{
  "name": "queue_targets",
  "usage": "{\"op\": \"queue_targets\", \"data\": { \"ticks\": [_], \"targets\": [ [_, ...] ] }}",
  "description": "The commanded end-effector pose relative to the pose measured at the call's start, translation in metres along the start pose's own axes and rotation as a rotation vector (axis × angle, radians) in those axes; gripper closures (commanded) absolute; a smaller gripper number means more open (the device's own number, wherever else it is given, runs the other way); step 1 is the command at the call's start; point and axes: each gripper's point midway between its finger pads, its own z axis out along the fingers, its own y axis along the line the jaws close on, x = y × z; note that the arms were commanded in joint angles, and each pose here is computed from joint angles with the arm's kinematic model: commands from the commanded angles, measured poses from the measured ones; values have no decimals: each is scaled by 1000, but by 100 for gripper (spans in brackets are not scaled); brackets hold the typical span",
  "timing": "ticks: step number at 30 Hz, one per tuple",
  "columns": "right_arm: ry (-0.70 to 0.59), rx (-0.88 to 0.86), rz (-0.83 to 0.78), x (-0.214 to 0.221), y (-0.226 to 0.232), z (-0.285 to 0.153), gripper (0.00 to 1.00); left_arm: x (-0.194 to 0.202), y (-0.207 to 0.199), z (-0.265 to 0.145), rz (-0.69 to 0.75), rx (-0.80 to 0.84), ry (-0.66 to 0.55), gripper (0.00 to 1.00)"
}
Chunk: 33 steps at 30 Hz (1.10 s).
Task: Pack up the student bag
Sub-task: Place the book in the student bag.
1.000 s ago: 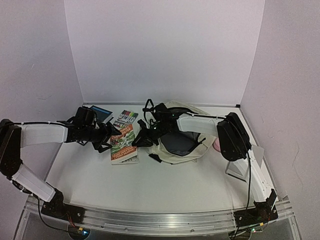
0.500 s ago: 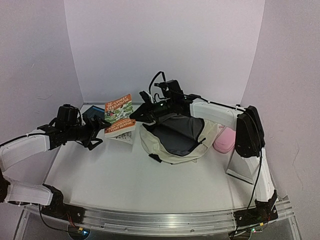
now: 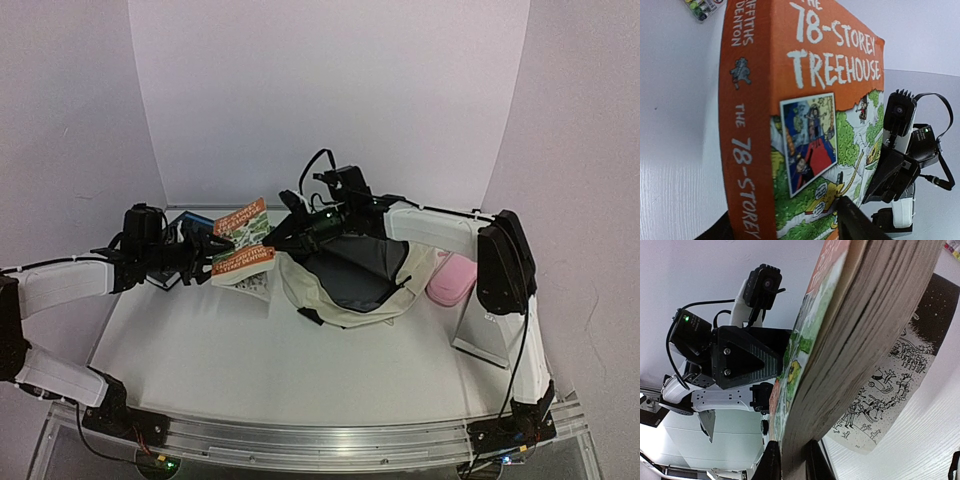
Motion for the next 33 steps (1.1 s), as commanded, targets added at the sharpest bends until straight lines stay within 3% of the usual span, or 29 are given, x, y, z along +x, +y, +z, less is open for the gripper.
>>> {"op": "queue_targets", "data": {
  "ticks": [1, 6, 7, 11, 13, 18, 23, 28, 33],
  "targets": [
    [-17, -175, -226, -2, 99, -28, 100, -4, -60, -6, 110, 210, 6, 53],
    [-45, -142, -203, -10, 82, -38, 100, -7, -73, -8, 115, 261, -7, 78],
    [-63, -127, -194, -14, 76, -42, 96, -8, -75, -8, 115, 267, -7, 83],
    [-163, -21, -145, -37, 41, -66, 48, -12, -85, -9, 118, 292, -16, 99],
    [-197, 101, -136, -44, 16, -81, 36, -15, -89, -9, 116, 301, -23, 100],
    [-245, 553, -271, -52, -45, -129, 34, -17, -99, -2, 122, 325, 8, 100],
    [-161, 893, -421, -42, -98, -161, 36, -13, -110, 10, 138, 360, 68, 100],
    [-62, 1097, -536, -41, -141, -178, 34, -8, -118, 25, 154, 380, 121, 100],
    [16, 1167, -576, -38, -171, -178, 24, -8, -111, 38, 122, 396, 143, 100]
  ]
}}
